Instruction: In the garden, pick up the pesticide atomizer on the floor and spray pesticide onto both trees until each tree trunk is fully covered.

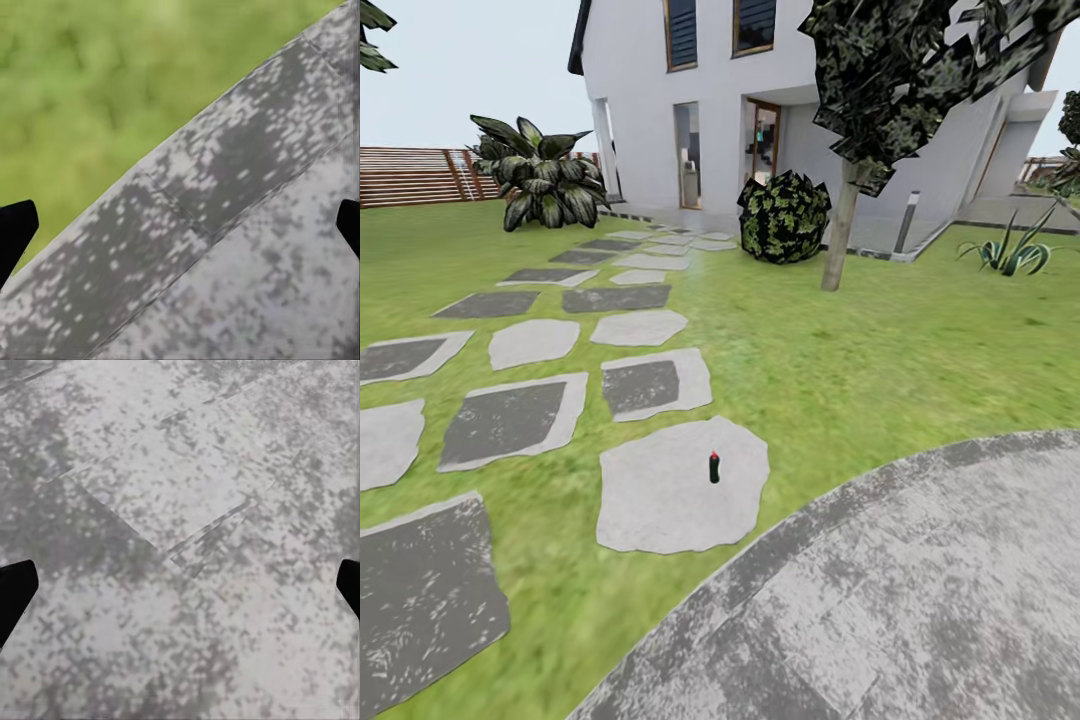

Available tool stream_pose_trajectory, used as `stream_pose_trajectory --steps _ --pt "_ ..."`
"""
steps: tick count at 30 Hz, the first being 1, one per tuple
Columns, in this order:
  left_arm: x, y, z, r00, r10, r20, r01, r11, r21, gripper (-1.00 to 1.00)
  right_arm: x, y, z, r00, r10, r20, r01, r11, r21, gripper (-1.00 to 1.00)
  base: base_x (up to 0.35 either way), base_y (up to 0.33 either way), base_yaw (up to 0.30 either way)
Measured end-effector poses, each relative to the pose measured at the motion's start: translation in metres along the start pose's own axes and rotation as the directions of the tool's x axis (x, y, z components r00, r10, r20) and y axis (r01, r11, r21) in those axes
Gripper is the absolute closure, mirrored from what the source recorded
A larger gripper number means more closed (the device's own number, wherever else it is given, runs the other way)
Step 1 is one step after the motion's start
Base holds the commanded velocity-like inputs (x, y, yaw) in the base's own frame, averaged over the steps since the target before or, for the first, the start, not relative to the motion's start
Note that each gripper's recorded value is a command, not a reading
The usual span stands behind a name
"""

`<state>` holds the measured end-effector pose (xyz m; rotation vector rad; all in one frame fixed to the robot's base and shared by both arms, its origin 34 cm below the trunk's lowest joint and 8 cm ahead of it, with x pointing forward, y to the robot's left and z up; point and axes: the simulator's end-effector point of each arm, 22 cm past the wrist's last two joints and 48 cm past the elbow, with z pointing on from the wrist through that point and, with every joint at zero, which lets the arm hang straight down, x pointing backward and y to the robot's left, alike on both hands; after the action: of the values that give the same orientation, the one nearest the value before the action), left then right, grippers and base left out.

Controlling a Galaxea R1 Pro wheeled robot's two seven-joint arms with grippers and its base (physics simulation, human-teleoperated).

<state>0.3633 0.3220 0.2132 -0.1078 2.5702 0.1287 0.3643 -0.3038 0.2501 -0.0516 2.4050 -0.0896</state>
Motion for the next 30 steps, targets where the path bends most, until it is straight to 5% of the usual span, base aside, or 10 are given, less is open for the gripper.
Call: stream_pose_trajectory --steps 30 --pt "0.0000 0.0006 0.0000 1.000 0.000 0.000 0.000 1.000 -0.001 -1.00 0.0000 0.0008 0.0001 1.000 0.002 -0.001 -0.002 1.000 0.000 -1.00 0.338 -0.104 0.000"
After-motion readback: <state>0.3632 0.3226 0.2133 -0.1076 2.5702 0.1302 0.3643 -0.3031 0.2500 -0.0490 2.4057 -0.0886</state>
